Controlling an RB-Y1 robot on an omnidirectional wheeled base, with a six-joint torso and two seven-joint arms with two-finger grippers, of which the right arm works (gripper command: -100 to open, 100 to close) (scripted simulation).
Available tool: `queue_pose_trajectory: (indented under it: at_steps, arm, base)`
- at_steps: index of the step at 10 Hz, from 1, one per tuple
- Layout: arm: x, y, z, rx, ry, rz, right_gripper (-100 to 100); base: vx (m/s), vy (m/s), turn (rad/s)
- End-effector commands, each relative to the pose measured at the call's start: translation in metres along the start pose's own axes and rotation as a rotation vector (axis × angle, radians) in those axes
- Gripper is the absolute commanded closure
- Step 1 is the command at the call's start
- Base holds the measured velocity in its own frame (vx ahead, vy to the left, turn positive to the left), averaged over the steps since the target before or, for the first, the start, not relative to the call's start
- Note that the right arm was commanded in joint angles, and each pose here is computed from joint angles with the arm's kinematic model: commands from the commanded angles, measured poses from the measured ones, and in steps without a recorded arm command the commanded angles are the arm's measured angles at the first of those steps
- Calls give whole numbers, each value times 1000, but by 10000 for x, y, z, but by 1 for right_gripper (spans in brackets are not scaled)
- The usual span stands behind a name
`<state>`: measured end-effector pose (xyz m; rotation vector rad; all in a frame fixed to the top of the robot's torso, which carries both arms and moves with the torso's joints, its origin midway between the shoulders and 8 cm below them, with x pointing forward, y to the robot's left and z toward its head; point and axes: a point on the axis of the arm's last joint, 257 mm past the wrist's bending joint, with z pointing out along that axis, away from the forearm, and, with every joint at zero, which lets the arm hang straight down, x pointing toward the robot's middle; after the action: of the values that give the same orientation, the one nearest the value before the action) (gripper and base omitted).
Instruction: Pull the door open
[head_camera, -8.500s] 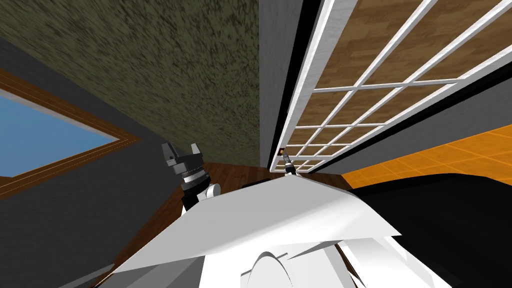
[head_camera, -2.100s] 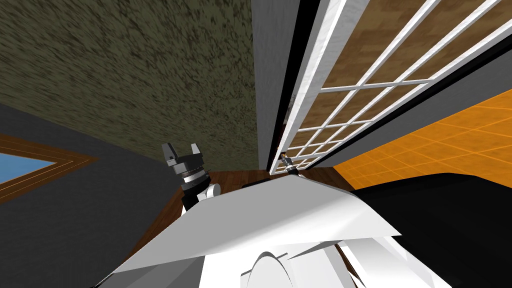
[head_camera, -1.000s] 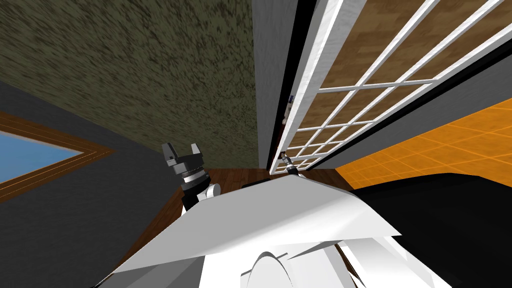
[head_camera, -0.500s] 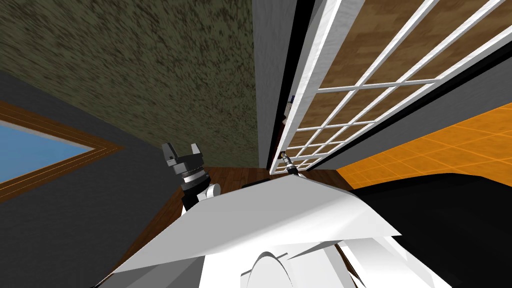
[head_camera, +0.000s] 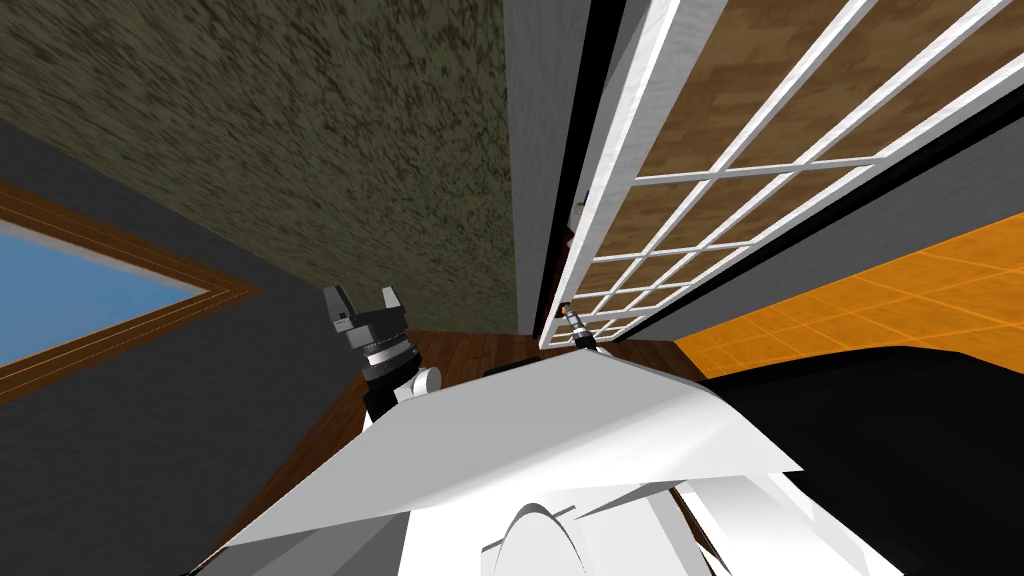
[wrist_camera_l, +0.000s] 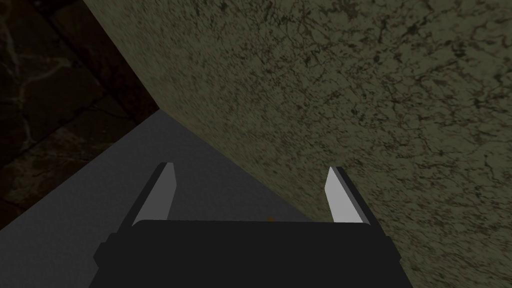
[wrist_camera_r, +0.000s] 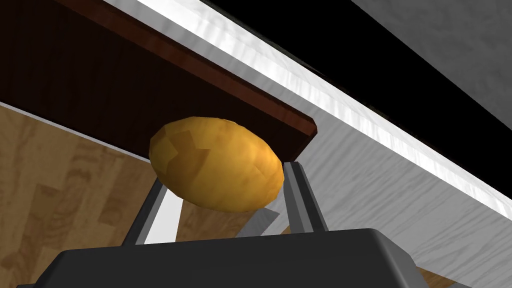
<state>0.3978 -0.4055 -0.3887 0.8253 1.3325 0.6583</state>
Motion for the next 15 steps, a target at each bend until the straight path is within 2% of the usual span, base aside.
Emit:
queue_pose_trajectory:
  at_steps: [1,2,5,7,10,11,12,14,15]
  arm:
    - [77,23,15,-2,9,41,100]
    - [73,24,24,-1,5,87,100]
    - [69,25,34,0,0,140,100]
    - [62,25,53,3,-8,223,100]
    - [58,24,62,4,-13,291,100]
    - [55,24,72,4,-17,337,100]
    - [55,24,72,4,-17,341,100]
    - [48,21,90,6,-26,427,100]
    - [50,16,87,7,-26,442,100]
  base:
    - [-33,-15,32]
    - [-33,-19,61]
    - [-34,-15,40]
    - [-50,-12,57]
    - [-42,-19,44]
    - [-40,-6,58]
    - [-35,-10,28]
    - [-52,-23,65]
    - [-47,-22,39]
